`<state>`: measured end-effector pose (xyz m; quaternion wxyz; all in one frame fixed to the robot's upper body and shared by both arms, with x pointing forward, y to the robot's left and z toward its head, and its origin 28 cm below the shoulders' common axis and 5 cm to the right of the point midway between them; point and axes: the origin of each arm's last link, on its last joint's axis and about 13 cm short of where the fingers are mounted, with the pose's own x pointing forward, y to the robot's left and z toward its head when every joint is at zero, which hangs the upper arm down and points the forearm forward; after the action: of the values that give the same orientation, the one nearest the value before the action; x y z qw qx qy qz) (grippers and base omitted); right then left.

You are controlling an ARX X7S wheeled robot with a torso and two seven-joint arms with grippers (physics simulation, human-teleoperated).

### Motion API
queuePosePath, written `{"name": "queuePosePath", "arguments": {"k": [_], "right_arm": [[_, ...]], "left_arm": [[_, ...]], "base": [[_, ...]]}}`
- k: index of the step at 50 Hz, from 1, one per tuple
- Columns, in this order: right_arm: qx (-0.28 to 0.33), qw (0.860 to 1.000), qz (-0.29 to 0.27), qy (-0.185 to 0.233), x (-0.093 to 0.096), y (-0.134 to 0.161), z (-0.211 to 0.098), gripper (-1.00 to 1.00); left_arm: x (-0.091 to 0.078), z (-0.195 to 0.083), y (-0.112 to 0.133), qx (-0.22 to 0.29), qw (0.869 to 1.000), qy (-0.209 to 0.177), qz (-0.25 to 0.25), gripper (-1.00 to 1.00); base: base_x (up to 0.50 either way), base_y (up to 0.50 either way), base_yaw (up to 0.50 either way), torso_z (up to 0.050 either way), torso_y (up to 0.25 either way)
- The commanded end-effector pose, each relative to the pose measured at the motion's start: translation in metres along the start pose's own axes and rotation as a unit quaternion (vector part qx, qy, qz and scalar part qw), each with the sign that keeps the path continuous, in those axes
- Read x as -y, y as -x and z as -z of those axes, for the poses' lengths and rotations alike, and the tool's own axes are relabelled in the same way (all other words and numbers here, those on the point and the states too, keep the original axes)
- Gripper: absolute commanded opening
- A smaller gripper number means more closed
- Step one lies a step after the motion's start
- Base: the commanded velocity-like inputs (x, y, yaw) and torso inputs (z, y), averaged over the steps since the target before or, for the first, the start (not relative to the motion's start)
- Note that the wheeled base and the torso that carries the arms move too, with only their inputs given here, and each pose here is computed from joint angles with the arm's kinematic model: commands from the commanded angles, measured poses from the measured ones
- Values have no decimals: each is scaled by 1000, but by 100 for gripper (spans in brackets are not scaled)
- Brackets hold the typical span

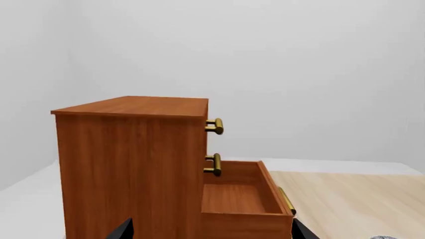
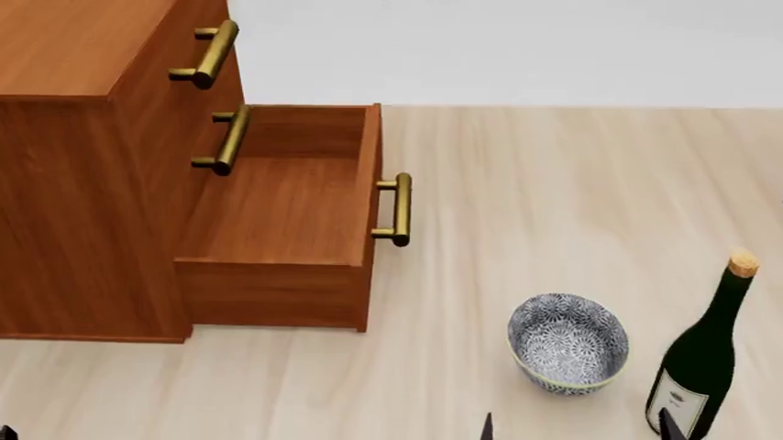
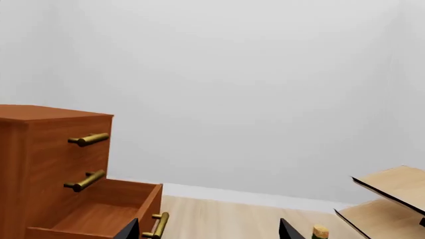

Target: Put the wine bottle in the bottom drawer of the cabinet.

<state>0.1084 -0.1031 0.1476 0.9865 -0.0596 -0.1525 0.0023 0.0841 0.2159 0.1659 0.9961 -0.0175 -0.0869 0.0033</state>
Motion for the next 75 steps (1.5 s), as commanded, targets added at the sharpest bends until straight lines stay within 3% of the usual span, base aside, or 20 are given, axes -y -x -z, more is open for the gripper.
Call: {"name": "queuePosePath", "arguments": {"k": [1, 61, 75], "right_arm": [[2, 1000, -7, 1, -1, 1, 0, 100], [-1, 1000, -14, 0, -2, 0, -1, 100], [4, 1000, 22, 10, 9, -1, -4, 100]], "left_arm": [[1, 0, 0, -2, 1000, -1, 1, 100], [1, -3, 2, 7, 1000, -3, -1, 100], [1, -3, 2, 7, 1000, -5, -4, 100]], "base": [[301, 105, 0, 0, 0], [279, 30, 0, 0, 0], [43, 0, 0, 0, 0]]}}
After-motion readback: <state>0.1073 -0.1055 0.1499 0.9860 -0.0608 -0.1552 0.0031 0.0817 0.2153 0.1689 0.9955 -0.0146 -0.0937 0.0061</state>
